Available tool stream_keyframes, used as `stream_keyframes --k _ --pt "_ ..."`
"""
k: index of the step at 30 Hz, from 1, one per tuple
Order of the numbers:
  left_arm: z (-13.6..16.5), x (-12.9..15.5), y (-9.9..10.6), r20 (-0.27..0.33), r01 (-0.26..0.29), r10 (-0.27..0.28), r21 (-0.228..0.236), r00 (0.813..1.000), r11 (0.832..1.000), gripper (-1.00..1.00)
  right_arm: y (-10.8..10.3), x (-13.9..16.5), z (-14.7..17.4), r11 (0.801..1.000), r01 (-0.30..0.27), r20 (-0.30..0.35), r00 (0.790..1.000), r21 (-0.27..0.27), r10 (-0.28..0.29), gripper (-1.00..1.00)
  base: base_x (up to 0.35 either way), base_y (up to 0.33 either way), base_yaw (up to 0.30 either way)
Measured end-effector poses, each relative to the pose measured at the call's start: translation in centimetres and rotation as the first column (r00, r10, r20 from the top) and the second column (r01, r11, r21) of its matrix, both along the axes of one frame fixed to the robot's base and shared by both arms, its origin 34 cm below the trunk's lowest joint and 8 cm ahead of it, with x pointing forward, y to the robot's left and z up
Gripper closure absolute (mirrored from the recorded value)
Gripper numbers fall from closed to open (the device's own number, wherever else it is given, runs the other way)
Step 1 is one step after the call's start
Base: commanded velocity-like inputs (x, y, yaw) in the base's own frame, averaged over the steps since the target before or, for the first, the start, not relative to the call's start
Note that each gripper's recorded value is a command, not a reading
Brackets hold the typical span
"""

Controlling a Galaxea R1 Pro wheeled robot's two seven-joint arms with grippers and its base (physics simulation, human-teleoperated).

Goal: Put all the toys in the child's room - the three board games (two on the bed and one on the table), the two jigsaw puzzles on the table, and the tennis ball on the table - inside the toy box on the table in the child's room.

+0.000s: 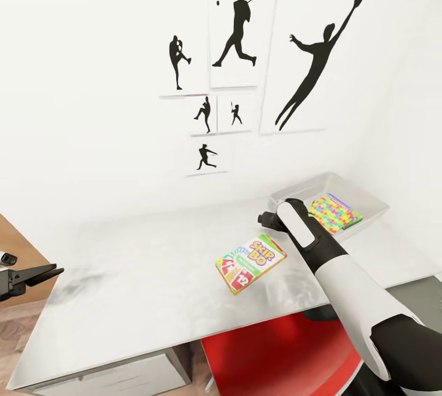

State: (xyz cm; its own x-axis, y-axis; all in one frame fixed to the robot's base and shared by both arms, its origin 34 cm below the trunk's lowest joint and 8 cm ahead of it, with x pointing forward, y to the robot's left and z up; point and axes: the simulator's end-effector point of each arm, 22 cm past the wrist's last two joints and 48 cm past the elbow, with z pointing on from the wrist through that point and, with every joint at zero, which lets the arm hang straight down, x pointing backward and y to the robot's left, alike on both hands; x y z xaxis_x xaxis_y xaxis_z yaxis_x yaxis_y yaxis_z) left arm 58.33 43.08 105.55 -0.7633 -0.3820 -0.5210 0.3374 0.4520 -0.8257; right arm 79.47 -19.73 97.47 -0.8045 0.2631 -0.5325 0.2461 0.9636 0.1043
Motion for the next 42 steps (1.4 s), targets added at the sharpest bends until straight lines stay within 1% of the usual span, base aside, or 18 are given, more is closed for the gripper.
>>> stream_keyframes --k 14,27,36,42 --pt "-0.2 0.0 0.0 -0.003 0.0 0.0 0.0 1.0 1.0 -1.0 0.1 0.0 -0.2 1.0 -0.001 -0.004 1.0 0.001 0.001 -1.0 0.0 -0.001 -0.001" --pt "-0.9 0.1 0.0 -0.019 -0.001 0.001 0.0 1.0 1.0 -1.0 0.1 0.0 -1.3 1.0 -0.001 -0.019 1.0 0.001 0.001 -1.0 0.0 0.0 0.0" --pt "-1.6 0.2 0.1 -0.033 -0.001 0.001 0.0 0.999 1.0 -1.0 0.1 1.2 -0.5 1.0 -0.002 -0.004 1.0 0.001 0.002 -1.0 0.0 0.0 0.0" --pt "-2.0 0.2 0.1 -0.042 -0.002 0.002 0.001 0.999 1.0 -1.0 0.1 1.5 -0.8 1.0 -0.002 -0.007 1.0 0.002 0.002 -1.0 0.0 0.0 0.0"
